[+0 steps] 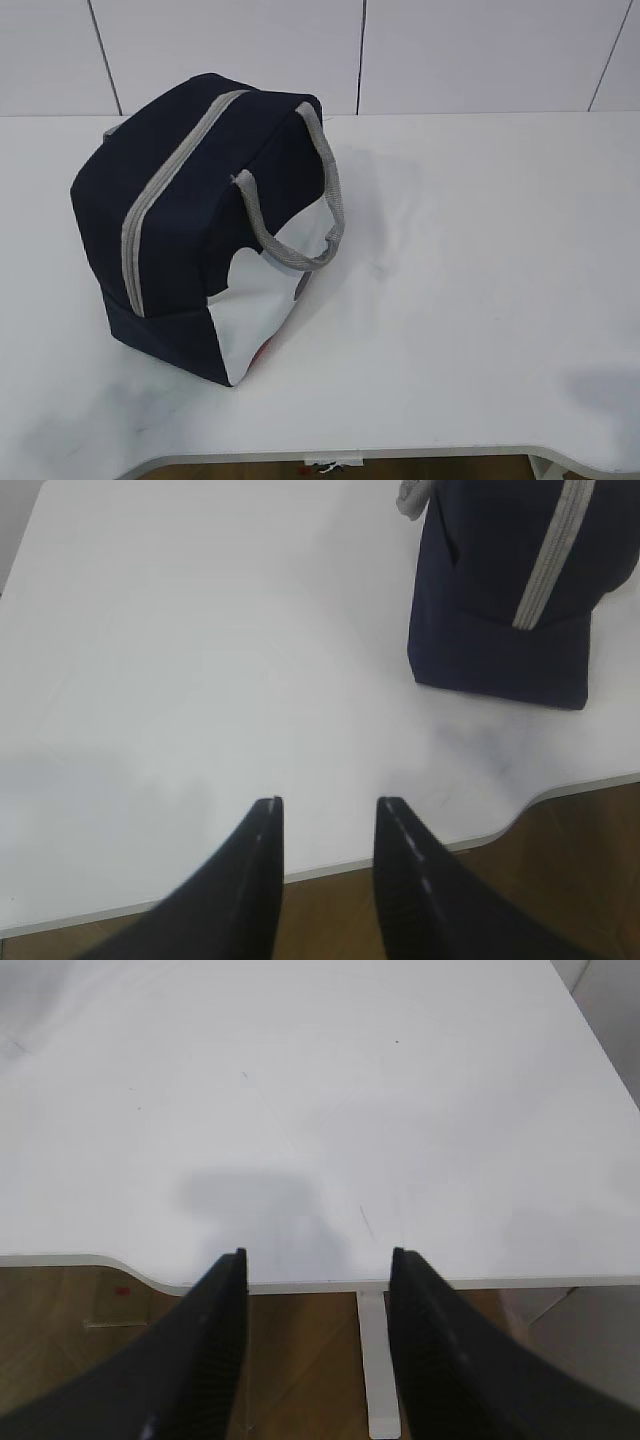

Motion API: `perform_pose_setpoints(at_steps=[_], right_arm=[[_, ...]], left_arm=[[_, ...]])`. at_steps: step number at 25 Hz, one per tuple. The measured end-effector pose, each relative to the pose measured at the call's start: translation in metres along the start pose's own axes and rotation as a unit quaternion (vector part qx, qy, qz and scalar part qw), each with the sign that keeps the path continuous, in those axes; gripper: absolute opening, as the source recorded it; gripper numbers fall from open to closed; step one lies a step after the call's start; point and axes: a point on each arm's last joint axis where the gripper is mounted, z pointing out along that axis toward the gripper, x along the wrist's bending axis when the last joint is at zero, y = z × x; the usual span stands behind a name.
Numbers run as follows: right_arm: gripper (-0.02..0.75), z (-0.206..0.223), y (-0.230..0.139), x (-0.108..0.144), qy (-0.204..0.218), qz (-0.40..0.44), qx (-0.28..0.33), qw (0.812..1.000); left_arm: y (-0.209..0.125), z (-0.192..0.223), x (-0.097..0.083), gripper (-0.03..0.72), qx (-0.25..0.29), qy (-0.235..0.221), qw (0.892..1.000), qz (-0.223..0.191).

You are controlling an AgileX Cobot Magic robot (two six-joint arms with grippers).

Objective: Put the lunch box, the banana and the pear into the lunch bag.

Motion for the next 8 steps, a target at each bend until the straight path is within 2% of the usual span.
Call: perform_pose_setpoints(at_steps=[8], right_arm=[[0.382, 0.0000, 0.0000, 0.0000, 0.000, 0.000, 0.000, 1.000]], left_arm=[[0.0000, 0.0000, 0.0000, 0.235, 0.000, 0.000, 1.000, 0.000]])
